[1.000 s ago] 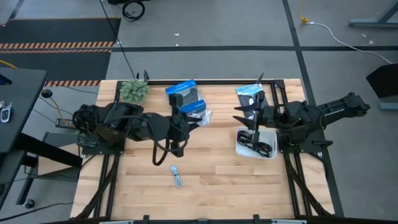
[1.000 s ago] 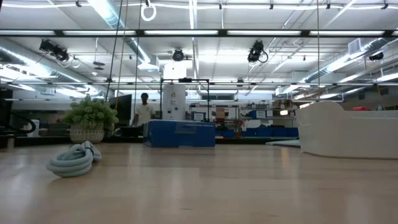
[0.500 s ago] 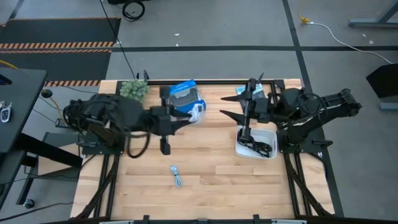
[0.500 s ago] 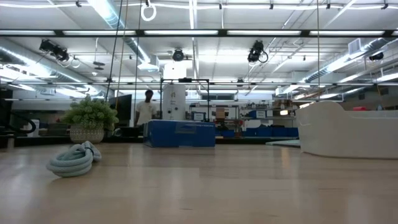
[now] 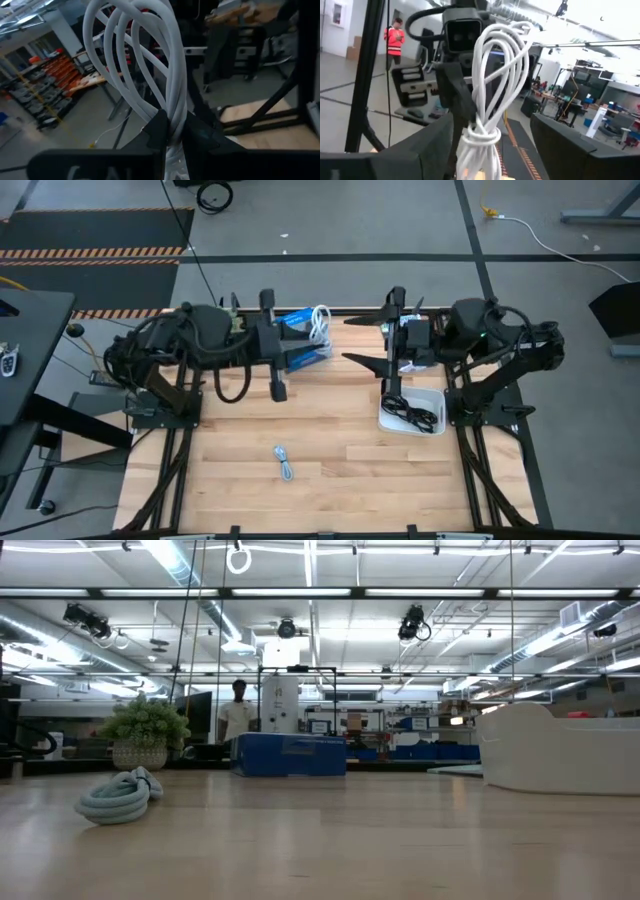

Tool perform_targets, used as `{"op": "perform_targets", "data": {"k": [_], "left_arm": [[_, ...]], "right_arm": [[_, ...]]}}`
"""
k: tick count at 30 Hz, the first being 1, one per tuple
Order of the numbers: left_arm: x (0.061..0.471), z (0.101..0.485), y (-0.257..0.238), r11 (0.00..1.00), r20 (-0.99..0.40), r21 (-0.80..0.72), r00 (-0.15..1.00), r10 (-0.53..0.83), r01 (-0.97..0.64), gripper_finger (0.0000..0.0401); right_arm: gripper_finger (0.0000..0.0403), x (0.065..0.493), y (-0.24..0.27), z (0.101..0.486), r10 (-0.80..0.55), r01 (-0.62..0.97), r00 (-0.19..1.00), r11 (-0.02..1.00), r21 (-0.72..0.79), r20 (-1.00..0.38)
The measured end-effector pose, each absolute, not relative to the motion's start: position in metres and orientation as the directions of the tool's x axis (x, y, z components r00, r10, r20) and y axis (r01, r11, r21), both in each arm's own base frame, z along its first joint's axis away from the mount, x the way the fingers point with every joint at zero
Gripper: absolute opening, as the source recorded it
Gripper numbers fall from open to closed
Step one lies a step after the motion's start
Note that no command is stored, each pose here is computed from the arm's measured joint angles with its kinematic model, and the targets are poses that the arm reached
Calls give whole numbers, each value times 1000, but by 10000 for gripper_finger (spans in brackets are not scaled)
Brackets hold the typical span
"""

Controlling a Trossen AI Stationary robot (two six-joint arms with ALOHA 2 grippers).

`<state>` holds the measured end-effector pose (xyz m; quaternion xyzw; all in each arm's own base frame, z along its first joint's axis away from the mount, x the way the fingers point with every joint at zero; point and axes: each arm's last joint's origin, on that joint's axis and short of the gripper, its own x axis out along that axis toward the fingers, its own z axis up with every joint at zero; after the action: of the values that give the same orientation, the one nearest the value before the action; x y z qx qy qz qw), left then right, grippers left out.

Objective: Pick and place USB-C Cables
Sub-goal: Put the white USB cable into the white bin

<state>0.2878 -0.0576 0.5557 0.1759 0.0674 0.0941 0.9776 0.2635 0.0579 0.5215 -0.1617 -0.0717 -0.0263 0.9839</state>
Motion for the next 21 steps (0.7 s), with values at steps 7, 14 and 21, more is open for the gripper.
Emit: {"op": "perform_targets", "data": {"k": [7, 14, 21], "left_arm": [[289, 558, -55, 921, -81, 375, 986, 142, -102, 45], [289, 562, -54, 916, -45, 390, 992, 117, -90, 44], [306, 549, -51, 906, -94, 413, 986, 140, -89, 44]], "right_arm": [[300, 262, 53, 538, -32, 83, 984, 954, -288, 177], [302, 280, 43, 539, -18, 47, 994, 964, -264, 110], [301, 285, 47, 539, 32, -1, 993, 963, -268, 113]]}}
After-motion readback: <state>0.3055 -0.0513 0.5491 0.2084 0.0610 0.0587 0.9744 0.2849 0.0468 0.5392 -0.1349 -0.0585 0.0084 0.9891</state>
